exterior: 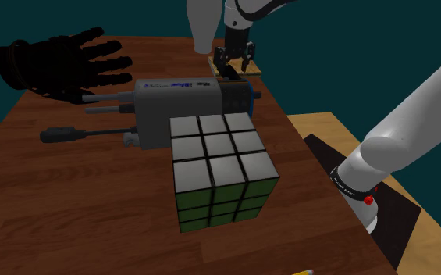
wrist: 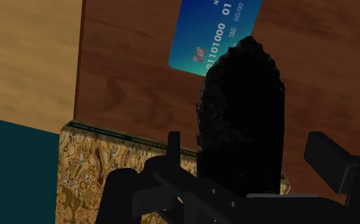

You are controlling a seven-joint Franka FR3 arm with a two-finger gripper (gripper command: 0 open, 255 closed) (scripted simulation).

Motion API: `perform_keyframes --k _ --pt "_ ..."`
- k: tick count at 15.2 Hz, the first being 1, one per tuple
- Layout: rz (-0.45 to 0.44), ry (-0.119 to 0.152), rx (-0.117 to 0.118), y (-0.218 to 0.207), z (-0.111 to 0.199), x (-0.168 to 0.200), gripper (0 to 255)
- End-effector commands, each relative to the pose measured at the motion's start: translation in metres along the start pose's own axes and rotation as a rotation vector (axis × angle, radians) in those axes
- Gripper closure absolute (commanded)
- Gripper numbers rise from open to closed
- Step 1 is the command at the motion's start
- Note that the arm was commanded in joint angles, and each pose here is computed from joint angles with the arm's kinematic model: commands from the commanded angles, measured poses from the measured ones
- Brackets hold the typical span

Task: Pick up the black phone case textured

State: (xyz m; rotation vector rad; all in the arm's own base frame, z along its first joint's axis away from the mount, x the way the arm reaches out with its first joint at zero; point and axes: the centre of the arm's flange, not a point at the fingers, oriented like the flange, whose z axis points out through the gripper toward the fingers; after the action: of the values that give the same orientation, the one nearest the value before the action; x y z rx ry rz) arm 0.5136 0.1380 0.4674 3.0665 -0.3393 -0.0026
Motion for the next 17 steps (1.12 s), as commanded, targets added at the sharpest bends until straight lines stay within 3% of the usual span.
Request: perform_keyframes --k 1,4,5,14,17 --pt "0.0 0.0 0.0 -0.001 0.011 0.001 0" --pt "0.0 0.0 0.0 -0.002 0.019 0.0 0" --pt "0.0 0.0 0.0 -0.002 0.02 0.0 255" --pt "0.0 0.0 0.0 -0.002 0.019 0.0 255" --pt "0.0 0.0 0.0 -0.001 0.004 0.001 255"
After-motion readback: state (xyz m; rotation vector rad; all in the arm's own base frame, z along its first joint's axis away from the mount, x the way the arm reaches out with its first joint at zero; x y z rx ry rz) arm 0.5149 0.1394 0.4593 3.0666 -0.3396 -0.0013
